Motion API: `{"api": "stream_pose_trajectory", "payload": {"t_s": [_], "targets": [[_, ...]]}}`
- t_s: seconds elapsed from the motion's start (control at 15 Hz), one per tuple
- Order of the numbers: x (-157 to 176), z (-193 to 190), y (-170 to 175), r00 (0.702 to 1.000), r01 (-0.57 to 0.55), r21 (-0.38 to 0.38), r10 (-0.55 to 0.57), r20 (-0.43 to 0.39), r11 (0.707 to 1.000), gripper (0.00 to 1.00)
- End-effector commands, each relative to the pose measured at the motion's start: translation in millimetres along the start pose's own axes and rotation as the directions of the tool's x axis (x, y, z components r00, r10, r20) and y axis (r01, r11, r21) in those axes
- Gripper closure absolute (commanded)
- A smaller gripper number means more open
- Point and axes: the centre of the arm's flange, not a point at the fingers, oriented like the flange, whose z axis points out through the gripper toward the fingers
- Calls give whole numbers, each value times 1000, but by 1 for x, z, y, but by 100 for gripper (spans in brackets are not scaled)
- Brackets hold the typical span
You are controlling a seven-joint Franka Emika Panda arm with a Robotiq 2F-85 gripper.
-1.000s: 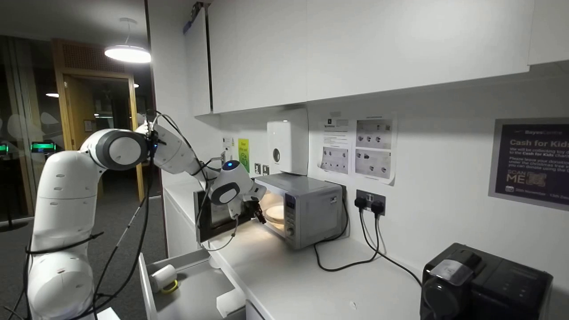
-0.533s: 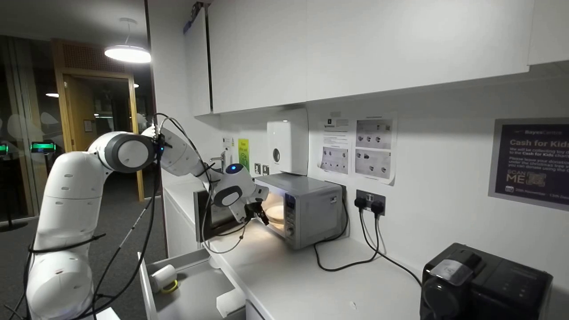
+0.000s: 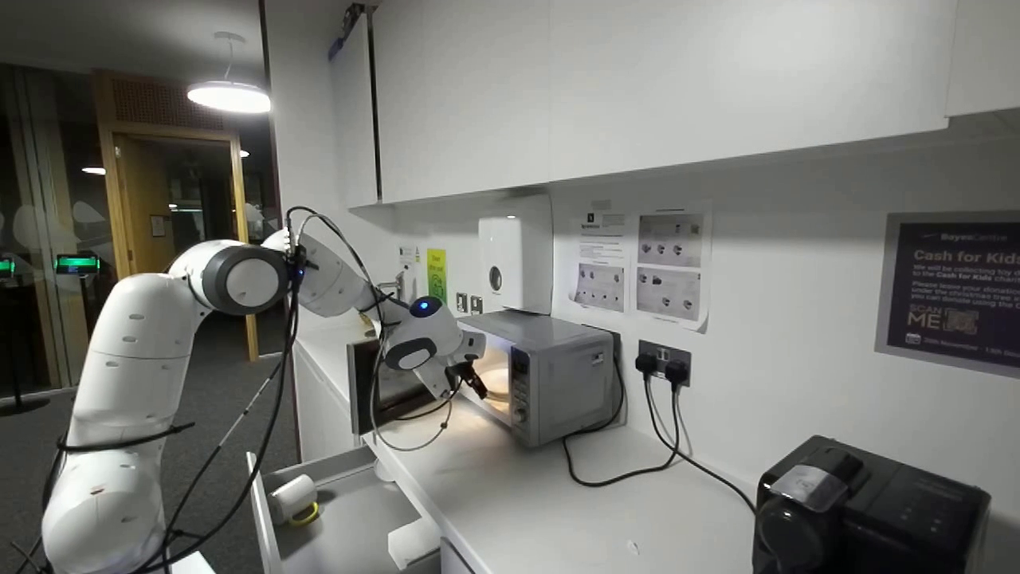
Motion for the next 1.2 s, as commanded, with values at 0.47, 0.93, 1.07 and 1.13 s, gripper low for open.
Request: {"api": "stream_pose_trajectory", "payload": {"t_s": [0.47,0.93,1.07,1.13], "targets": [[6,15,8,992,122,62,-120,-48,991,0],[1,28,7,986,165,72,-162,-44,984,0],[1,33,8,983,181,66,-178,-45,981,0],[1,34,9,982,187,65,-184,-47,980,0]]}}
